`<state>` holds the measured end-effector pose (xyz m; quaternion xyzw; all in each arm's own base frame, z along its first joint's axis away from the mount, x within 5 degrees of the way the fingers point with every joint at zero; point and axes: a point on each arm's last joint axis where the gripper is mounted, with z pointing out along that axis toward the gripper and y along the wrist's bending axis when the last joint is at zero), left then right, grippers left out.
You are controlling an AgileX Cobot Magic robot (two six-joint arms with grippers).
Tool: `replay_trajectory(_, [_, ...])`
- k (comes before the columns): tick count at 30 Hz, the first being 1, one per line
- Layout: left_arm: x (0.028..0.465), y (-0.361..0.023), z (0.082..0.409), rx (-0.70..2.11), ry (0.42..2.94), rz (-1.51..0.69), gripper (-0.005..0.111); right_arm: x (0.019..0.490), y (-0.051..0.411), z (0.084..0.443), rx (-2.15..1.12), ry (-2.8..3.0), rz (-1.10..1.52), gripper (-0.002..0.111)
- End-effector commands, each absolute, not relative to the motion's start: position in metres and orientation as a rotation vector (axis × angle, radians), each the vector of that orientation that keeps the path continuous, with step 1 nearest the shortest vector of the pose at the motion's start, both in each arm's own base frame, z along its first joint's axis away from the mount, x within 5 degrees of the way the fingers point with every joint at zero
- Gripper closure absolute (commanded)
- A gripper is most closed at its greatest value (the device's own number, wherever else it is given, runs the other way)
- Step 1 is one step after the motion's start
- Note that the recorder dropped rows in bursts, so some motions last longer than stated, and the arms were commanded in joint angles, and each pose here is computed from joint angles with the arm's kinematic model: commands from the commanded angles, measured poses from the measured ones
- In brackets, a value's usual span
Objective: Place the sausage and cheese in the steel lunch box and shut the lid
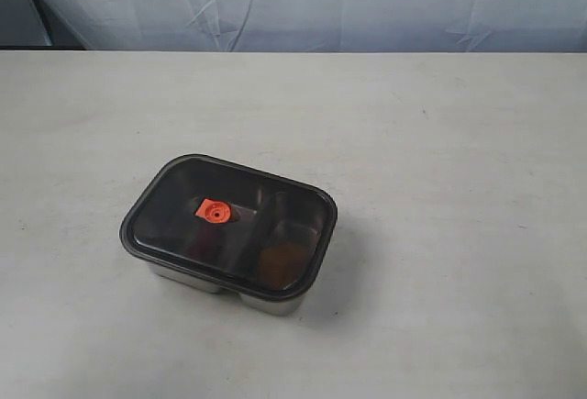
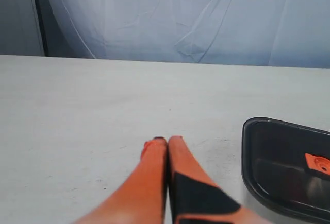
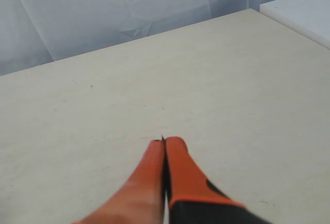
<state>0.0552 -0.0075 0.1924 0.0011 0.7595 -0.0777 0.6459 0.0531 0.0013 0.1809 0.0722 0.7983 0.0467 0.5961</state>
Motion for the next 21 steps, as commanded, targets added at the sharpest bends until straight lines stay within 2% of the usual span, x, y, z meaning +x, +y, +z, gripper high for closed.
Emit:
replay_trajectory(1, [0.0553,-0.0061,0.1929,-0.001,1.709,-0.147,0.106,0.0531,0.0008,0.1805,0.171,1.840,0.102,0.108])
replay_trajectory(21, [0.0553,-0.0054,0.1925,0.022,1.713,-0.116,0.106,0.0532,0.0008,0.1807,0.172,1.837,0.104,0.108])
